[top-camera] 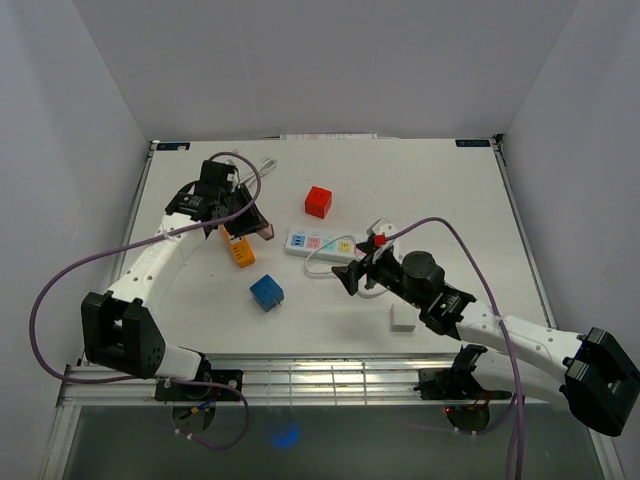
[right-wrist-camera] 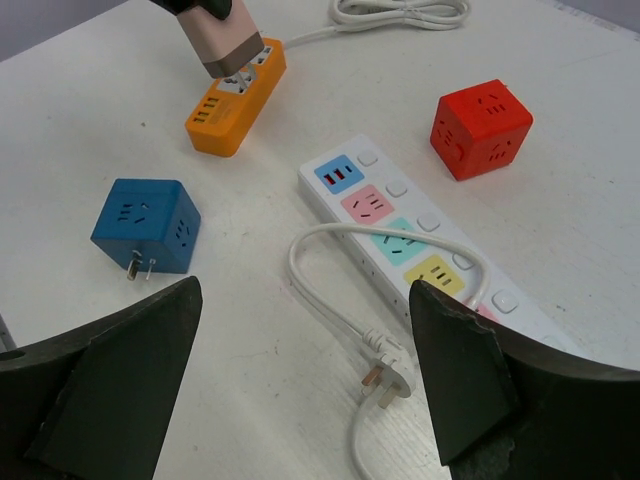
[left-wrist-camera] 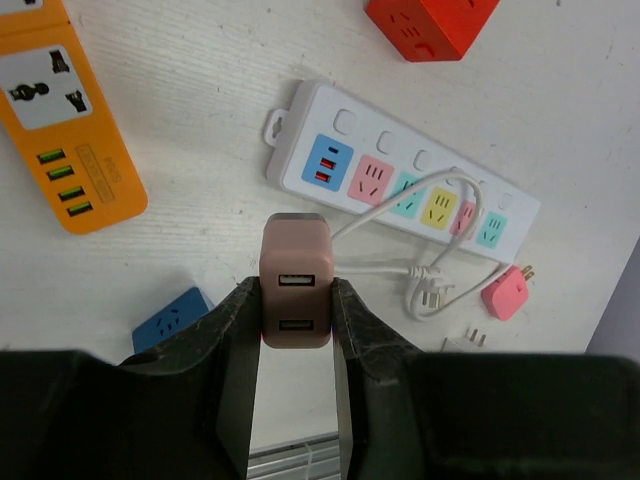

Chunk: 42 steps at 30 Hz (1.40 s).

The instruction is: Insert the plug

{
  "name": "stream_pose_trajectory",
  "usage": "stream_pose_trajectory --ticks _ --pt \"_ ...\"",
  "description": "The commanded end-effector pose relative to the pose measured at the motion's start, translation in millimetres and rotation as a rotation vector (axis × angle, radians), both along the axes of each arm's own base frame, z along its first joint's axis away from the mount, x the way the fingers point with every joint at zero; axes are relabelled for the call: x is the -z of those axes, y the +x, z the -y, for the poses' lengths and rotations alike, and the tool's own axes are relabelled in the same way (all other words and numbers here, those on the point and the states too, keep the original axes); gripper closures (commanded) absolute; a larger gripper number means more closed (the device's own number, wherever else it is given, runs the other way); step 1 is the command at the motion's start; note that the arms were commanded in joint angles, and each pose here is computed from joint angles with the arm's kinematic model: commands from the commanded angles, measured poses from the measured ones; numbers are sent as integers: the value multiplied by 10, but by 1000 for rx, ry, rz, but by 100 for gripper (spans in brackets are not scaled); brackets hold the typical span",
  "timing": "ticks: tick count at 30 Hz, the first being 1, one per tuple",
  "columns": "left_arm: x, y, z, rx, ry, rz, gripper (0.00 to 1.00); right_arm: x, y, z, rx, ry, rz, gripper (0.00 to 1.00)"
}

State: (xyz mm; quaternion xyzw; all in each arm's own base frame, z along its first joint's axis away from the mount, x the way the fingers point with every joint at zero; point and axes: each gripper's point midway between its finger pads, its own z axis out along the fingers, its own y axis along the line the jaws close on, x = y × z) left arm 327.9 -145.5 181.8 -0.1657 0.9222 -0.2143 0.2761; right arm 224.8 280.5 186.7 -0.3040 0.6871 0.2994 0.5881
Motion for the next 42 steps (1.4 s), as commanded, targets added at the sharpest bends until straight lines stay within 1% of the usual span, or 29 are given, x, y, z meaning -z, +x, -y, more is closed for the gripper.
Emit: stream_pose_trajectory --ticks 1,4,5,8,10,11,13,14,15,19,26,33,42 --pt "-120 228 -105 -22 70 55 100 -136 113 64 81 69 26 11" --pt "-69 335 -181 -63 101 48 100 -127 135 103 103 72 25 11" --pt "-22 397 -291 -118 145 44 100 -130 148 121 115 73 27 11" --pt "-26 477 -540 -260 222 36 100 -106 175 142 136 72 17 11" --pt "-3 530 -620 -280 254 28 100 -74 186 138 140 67 8 12" --pt "-69 589 -658 -288 272 46 100 -65 191 135 141 65 5 11" --pt "12 638 -727 -294 310 12 100 -42 203 126 145 59 -4 12" --pt "-62 706 -750 -299 318 23 100 -32 208 119 145 57 -8 12" --pt "55 715 -827 -306 359 -21 100 -17 214 112 145 52 -12 12" --pt "153 811 -970 -335 414 -70 100 5 222 101 144 47 -19 12" --pt "372 869 -1071 -362 427 -118 100 44 225 74 138 39 -30 12" --pt "442 980 -1065 -356 366 -79 100 59 217 28 117 35 -38 12" --pt "583 1054 -1040 -328 345 -47 100 68 217 28 117 31 -41 12"
